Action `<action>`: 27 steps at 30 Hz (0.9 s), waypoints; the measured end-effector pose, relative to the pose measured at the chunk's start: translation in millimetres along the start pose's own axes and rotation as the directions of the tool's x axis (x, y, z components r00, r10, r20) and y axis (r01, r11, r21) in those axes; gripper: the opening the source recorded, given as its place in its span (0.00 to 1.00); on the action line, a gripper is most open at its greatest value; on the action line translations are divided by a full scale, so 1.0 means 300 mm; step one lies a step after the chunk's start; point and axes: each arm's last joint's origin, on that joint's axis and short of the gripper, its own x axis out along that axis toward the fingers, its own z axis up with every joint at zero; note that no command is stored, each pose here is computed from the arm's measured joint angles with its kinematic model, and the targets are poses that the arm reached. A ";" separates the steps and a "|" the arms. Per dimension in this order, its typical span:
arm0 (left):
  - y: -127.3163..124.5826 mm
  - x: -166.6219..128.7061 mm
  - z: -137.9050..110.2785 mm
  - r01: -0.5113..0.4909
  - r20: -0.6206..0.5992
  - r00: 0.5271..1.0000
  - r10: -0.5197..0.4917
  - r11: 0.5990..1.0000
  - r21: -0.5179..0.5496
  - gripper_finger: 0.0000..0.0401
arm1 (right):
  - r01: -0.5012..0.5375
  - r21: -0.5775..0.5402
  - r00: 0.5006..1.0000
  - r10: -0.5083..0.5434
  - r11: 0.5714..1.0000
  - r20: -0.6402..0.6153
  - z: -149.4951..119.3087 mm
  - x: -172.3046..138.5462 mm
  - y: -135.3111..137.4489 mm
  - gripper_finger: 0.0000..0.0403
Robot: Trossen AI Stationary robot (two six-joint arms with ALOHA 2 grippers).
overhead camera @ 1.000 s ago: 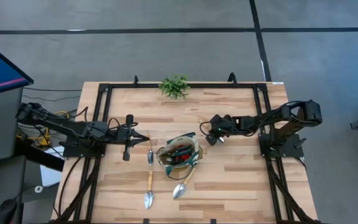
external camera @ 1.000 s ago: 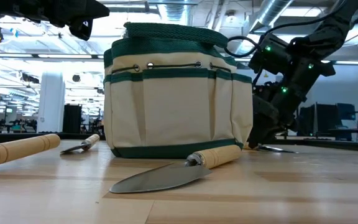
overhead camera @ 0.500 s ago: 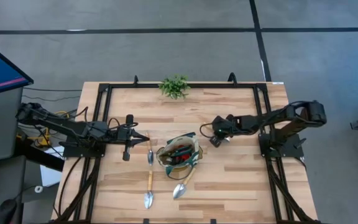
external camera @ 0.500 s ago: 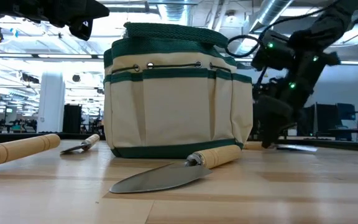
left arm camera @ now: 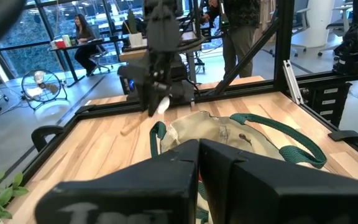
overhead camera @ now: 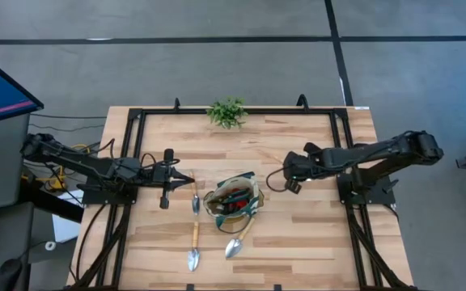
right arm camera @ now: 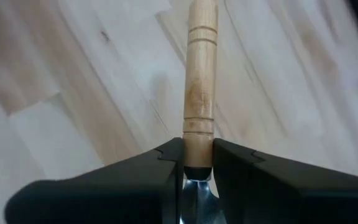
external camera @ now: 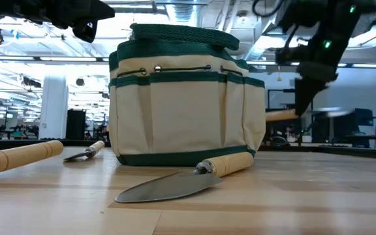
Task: Pick & Place Garden tools in Gardening bag
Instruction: Put the top right trowel into the gardening bag
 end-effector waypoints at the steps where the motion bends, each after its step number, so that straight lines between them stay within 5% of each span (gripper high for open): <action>1: 0.000 0.000 0.000 0.000 0.000 1.000 0.000 1.000 0.000 0.01 | 0.008 -0.023 1.000 -0.008 1.000 -0.004 0.001 -0.020 0.005 0.12; 8: 0.000 0.000 0.000 0.000 0.000 1.000 0.000 1.000 0.000 0.01 | 0.086 -0.186 0.996 -0.088 0.979 -0.001 0.029 -0.134 0.068 0.12; 15: 0.000 0.000 0.000 0.000 0.000 1.000 0.000 1.000 0.000 0.01 | 0.201 -0.356 0.975 -0.220 0.913 -0.014 0.050 -0.161 0.159 0.12; 27: -0.001 0.000 -0.004 0.002 -0.011 1.000 -0.003 1.000 -0.004 0.01 | 0.147 -0.478 0.985 -0.174 0.866 -0.012 0.111 -0.264 0.337 0.12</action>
